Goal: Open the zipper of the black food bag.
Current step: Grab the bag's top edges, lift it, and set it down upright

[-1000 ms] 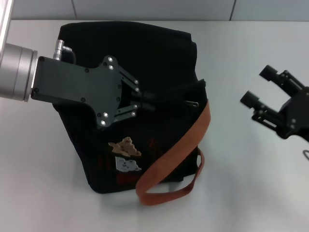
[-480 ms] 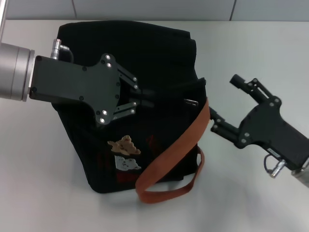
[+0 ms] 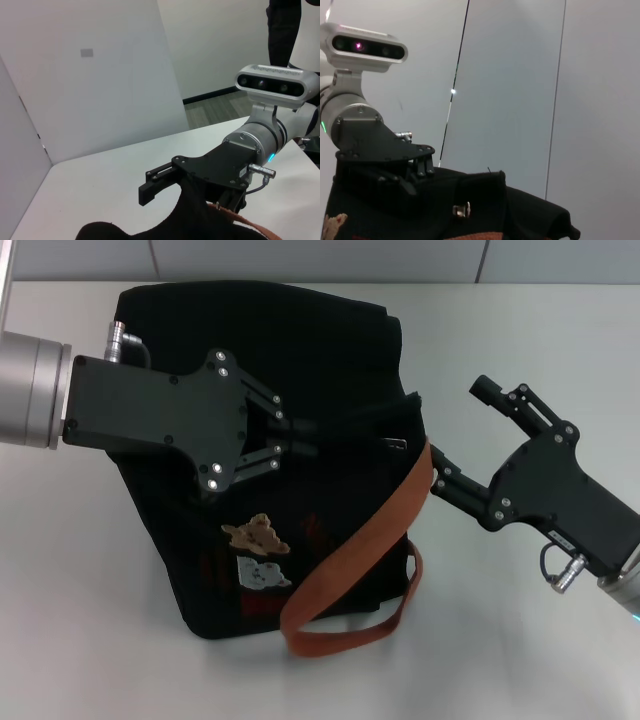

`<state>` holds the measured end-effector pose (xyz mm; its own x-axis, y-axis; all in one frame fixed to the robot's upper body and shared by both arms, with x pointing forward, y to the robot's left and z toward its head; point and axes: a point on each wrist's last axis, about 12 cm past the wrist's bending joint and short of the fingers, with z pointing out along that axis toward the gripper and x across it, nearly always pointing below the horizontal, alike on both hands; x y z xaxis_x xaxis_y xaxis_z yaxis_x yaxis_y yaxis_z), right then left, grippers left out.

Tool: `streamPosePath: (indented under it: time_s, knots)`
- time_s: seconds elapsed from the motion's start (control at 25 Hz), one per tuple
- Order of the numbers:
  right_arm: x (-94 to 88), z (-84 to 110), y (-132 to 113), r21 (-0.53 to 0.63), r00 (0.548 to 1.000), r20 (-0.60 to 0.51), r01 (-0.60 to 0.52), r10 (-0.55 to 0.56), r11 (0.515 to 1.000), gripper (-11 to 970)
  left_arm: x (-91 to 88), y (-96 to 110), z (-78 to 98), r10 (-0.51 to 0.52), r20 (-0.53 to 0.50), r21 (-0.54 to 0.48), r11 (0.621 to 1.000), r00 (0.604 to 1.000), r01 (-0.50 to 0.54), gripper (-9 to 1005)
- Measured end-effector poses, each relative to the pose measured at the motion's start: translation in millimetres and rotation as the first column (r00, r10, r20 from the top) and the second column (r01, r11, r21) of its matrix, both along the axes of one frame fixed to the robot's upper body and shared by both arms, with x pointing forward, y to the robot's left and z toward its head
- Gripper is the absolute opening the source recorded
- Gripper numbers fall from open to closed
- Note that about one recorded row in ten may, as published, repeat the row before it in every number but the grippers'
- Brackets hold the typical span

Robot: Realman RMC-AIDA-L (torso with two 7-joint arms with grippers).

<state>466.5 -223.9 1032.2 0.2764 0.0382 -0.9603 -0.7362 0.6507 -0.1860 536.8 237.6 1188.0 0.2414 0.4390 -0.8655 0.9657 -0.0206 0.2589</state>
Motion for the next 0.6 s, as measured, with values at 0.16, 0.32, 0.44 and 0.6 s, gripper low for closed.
streamPosePath:
  time_s: [0.16, 0.32, 0.44, 0.6]
  knots:
    - [1.8, 1.4, 2.6, -0.003, 1.000, 0.007, -0.018, 0.018, 1.000, 700, 0.3, 0.4, -1.0, 0.003, 0.002, -0.001, 1.000, 1.000, -0.003, 93]
    - [3.6, 2.6, 4.7, -0.005, 0.999, 0.012, -0.031, 0.031, 0.999, 681, 1.3, 1.3, -1.9, 0.009, 0.007, -0.004, 1.000, 1.000, -0.008, 93]
    - [5.7, 4.0, 6.4, -0.007, 0.999, 0.018, -0.039, 0.039, 0.999, 667, 2.2, 1.4, -1.7, 0.010, 0.010, -0.005, 1.000, 1.000, -0.010, 93]
    - [7.4, 4.7, 8.0, -0.011, 0.999, 0.020, -0.049, 0.049, 0.999, 456, 3.2, 1.2, -1.2, 0.013, 0.013, -0.005, 1.000, 1.000, -0.013, 93]
